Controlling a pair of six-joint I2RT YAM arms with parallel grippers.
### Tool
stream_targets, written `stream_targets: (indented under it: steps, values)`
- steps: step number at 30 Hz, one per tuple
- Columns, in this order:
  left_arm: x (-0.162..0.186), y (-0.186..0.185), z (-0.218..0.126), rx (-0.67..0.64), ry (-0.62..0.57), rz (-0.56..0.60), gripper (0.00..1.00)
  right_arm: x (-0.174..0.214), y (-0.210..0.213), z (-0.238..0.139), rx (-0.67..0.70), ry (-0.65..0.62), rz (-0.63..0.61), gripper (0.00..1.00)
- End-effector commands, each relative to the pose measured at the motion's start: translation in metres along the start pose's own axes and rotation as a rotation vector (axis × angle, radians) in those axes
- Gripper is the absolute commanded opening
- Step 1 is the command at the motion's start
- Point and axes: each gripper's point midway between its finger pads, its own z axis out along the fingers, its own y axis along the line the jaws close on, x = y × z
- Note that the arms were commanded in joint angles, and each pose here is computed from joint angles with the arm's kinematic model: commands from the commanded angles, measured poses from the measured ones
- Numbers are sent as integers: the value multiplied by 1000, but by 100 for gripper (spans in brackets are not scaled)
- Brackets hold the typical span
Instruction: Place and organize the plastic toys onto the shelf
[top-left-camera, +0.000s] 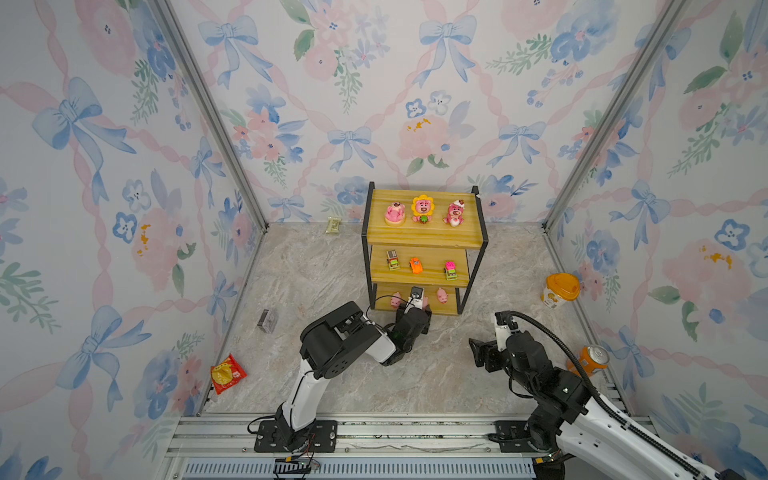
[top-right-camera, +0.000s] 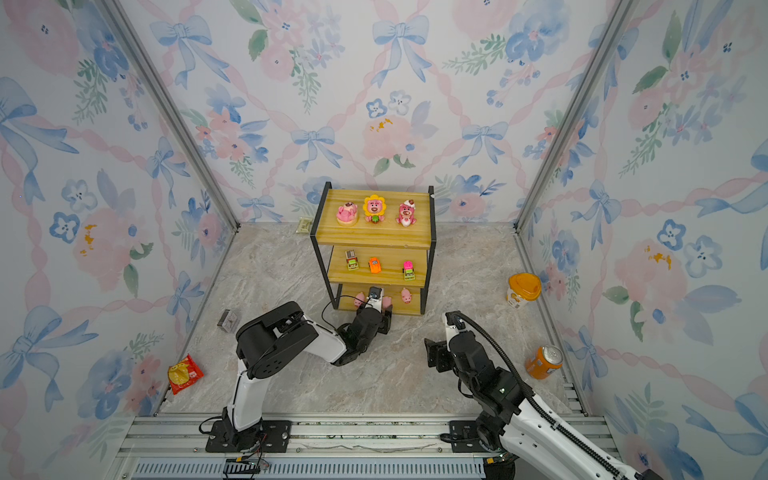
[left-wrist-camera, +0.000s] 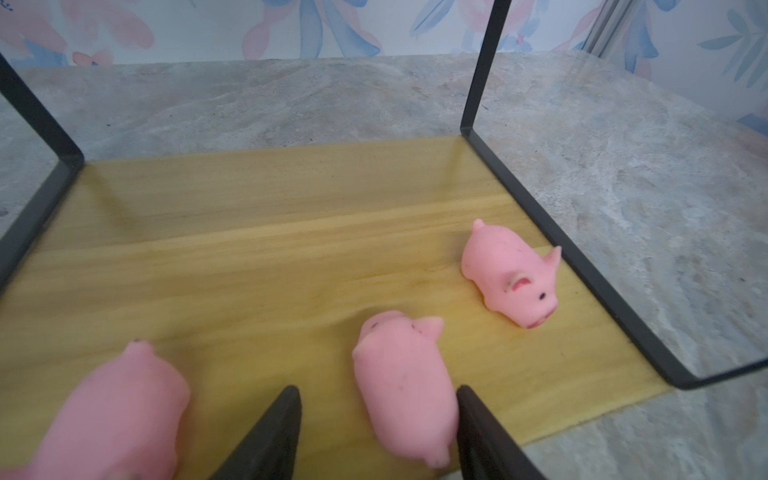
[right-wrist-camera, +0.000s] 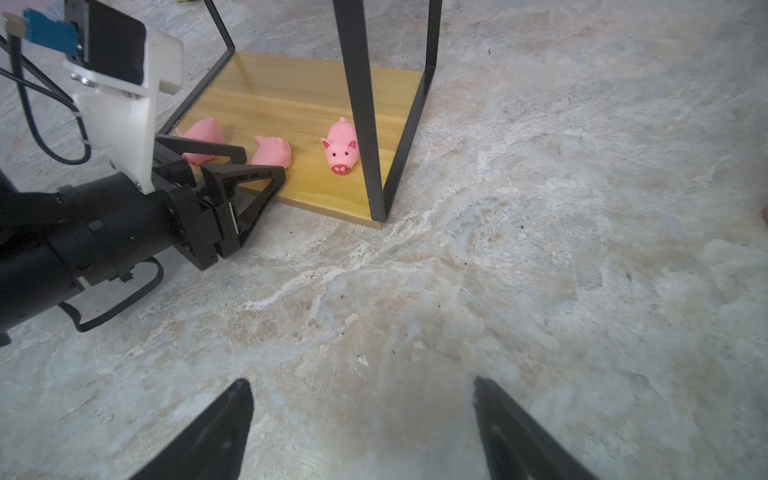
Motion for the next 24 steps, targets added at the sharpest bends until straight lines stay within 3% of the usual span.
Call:
stream_targets:
  steps: [1, 10, 16, 24]
  values:
    - [27, 5, -11, -8, 82, 63, 60, 2, -1, 0, -1, 6, -2, 86]
    - [42, 14, -38, -8, 113, 89, 60, 1, -2, -1, 2, 6, 1, 86]
    - [49, 5, -68, 32, 115, 149, 61, -6, -1, -4, 8, 14, -2, 87]
    - [53, 20, -111, 31, 100, 142, 61, -14, -6, -6, 52, 18, 30, 87]
